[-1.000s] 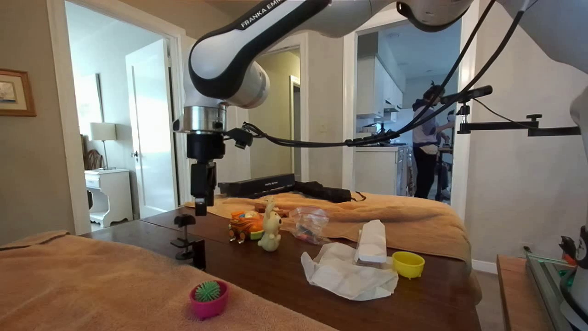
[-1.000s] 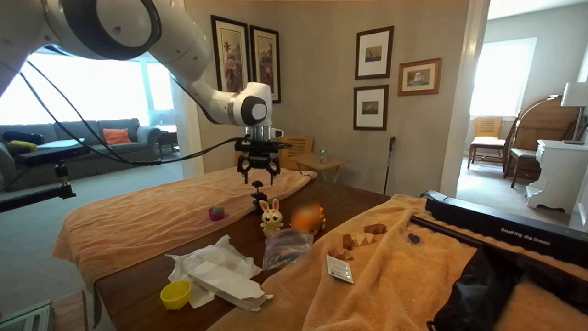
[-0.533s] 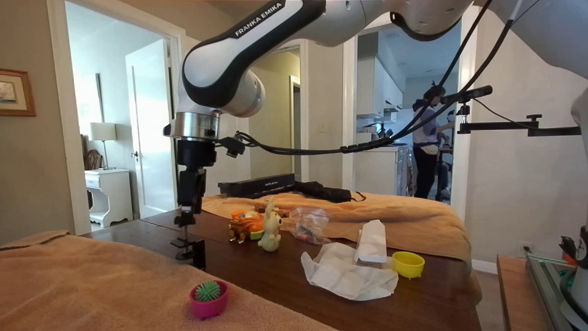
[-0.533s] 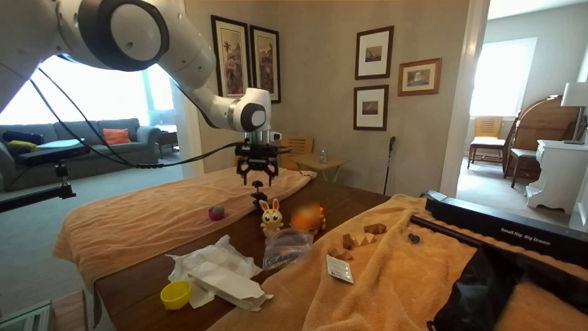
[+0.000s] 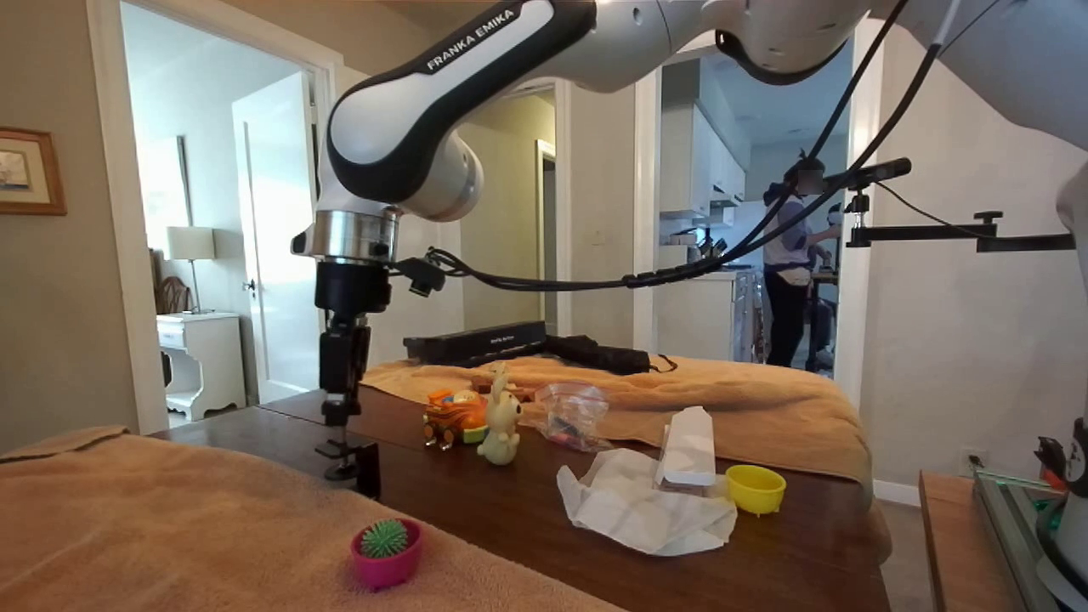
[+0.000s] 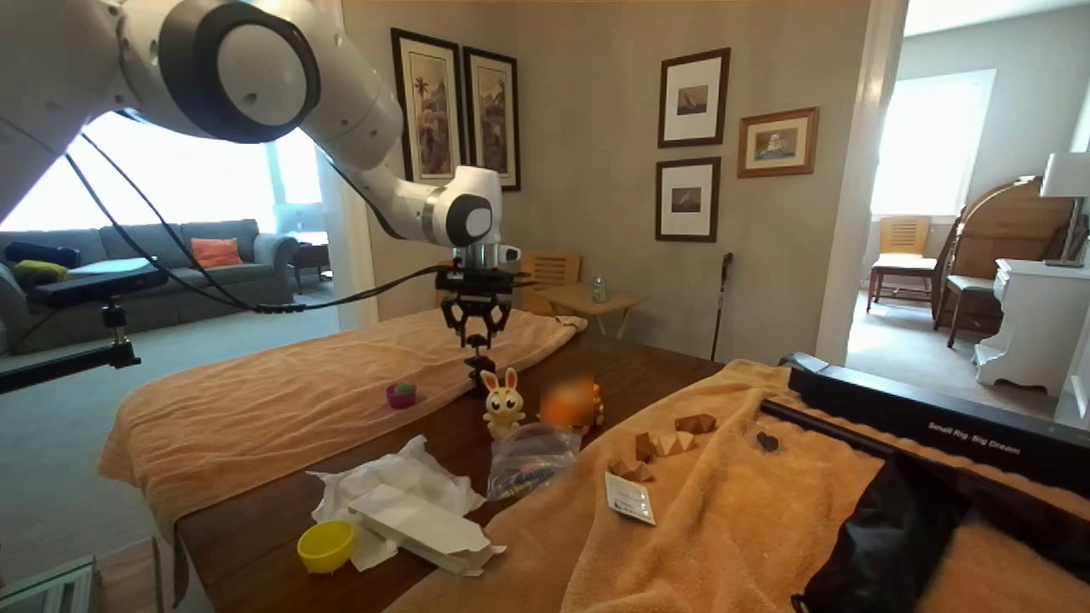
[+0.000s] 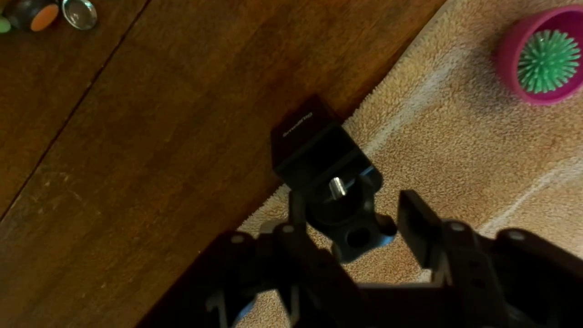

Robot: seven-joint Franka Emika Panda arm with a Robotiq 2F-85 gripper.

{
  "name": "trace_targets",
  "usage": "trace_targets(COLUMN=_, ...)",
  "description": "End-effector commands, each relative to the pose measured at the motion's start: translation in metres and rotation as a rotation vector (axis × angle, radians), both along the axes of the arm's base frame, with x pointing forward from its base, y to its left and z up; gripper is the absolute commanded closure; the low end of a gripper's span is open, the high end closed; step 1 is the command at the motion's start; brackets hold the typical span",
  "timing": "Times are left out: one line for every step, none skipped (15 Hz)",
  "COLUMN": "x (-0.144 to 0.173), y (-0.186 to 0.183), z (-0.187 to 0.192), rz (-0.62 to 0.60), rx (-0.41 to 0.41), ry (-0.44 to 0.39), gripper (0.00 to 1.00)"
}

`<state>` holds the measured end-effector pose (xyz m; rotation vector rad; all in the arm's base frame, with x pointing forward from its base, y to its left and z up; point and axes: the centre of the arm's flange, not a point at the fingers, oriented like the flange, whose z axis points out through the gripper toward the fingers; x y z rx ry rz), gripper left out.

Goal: Move the black object to the left

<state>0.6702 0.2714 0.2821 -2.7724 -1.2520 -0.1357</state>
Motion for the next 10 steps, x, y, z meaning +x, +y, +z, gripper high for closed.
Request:
trace_targets(x=0.01, y=0.001, z=0.002, rz=-0.001, rx=0.027, ry=-0.015, gripper=0.76)
trace_targets(x=0.009, y=0.001, z=0.003, rz=-0.008, rx=0.025, ry=-0.017, gripper=0.76)
trace_targets(x=0.008, y=0.001, z=0.002, rz=-0.014, rx=0.023, ry=-0.022, gripper=0.76)
trace_targets(x=0.007, y=0.0, z=0.003, rz=-0.032, rx=0.015, ry=-0.039, gripper=0.76)
trace_targets(x=0.006, y=0.0, z=0.003, rz=-0.052, rx=0.018, ry=-0.051, gripper=0.76)
trace_targets(x=0.004, y=0.001, z=0.003, rz=-0.1, rx=0.016, ry=-0.076, gripper=0.76)
trace_targets(x=0.002, y=0.001, z=0.002, rz=-0.162, rx=0.029, ry=-0.099, gripper=0.76)
trace_targets(x=0.001, y=0.002, z=0.001, rz=-0.222, rx=0.045, ry=-0.101, gripper=0.76)
trace_targets(x=-0.001, y=0.004, z=-0.002, rz=-0.277, rx=0.056, ry=-0.095, gripper=0.76)
trace_targets(x=-0.004, y=0.005, z=-0.005, rz=-0.332, rx=0.062, ry=-0.088, gripper=0.76)
